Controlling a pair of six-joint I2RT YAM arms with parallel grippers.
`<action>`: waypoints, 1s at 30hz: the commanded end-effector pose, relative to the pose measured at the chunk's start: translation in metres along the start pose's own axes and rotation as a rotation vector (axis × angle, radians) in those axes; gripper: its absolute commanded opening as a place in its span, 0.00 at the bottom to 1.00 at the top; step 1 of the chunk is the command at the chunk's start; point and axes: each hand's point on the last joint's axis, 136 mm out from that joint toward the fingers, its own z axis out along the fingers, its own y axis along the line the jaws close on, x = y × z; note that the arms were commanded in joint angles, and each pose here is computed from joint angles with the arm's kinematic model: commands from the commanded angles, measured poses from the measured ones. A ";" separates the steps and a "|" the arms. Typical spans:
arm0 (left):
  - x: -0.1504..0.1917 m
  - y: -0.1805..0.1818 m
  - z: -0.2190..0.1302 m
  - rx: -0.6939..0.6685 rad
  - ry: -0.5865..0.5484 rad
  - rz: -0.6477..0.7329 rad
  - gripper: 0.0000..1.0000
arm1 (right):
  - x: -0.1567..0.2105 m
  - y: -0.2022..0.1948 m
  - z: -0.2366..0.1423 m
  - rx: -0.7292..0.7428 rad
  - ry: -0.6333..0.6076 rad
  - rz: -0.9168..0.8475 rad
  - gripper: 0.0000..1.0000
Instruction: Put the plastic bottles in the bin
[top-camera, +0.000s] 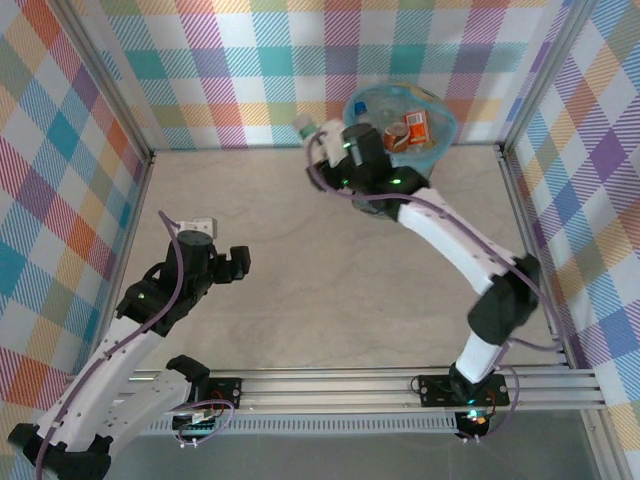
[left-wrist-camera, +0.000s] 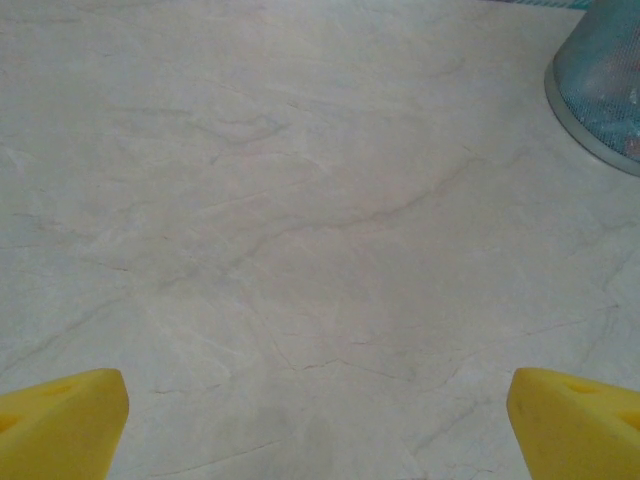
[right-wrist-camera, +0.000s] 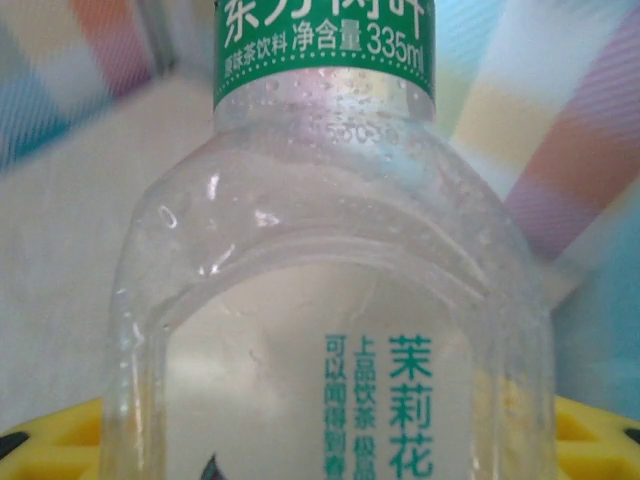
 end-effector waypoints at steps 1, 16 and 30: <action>-0.020 -0.008 -0.005 0.038 -0.061 -0.021 0.97 | -0.031 -0.069 -0.020 0.194 -0.159 -0.010 0.57; -0.020 -0.006 -0.006 0.028 -0.058 -0.014 0.97 | -0.004 -0.203 0.002 0.598 -0.218 0.042 0.64; -0.023 -0.012 0.005 0.033 -0.045 -0.006 0.98 | -0.011 -0.208 -0.014 0.608 -0.228 0.088 0.87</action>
